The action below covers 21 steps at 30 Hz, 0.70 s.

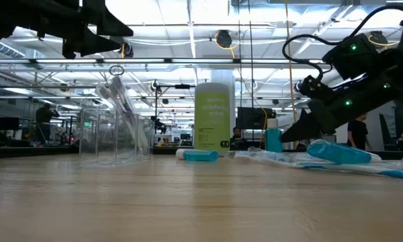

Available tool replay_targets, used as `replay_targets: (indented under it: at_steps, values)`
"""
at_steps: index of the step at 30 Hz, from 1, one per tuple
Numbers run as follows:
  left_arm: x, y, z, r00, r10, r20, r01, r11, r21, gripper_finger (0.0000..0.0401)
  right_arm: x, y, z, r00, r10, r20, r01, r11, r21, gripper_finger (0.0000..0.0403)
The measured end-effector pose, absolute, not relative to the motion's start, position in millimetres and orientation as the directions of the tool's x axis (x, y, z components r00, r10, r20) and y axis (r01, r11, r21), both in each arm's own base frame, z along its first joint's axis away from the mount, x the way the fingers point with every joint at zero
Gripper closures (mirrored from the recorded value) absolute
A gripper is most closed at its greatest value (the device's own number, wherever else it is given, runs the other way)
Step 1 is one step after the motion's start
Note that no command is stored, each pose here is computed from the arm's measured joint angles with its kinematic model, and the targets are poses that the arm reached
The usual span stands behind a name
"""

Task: Pick & Place toothbrushing station
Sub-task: Put the top right blue mouthwash into the transparent organizer

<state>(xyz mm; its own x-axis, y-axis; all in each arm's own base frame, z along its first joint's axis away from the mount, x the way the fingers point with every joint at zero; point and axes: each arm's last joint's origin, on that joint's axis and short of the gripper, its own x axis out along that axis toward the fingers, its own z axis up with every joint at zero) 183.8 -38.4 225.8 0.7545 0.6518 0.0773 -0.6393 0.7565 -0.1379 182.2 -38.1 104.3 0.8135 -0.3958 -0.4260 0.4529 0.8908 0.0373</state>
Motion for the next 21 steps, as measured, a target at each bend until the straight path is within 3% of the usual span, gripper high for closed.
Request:
replay_targets:
  at_steps: [14, 21]
  values:
    - [184, -39, 226, 0.758, 0.648, 0.077, -0.632, 0.758, -0.163, 0.0103, 214, -53, 89, 0.772, -0.427, -0.471, 0.460, 0.886, -0.050, 0.0178]
    - [184, -39, 226, 0.758, 0.648, 0.076, -0.631, 0.758, -0.162, 0.0103, 210, -53, 86, 0.762, -0.425, -0.489, 0.459, 0.887, -0.056, 0.0217]
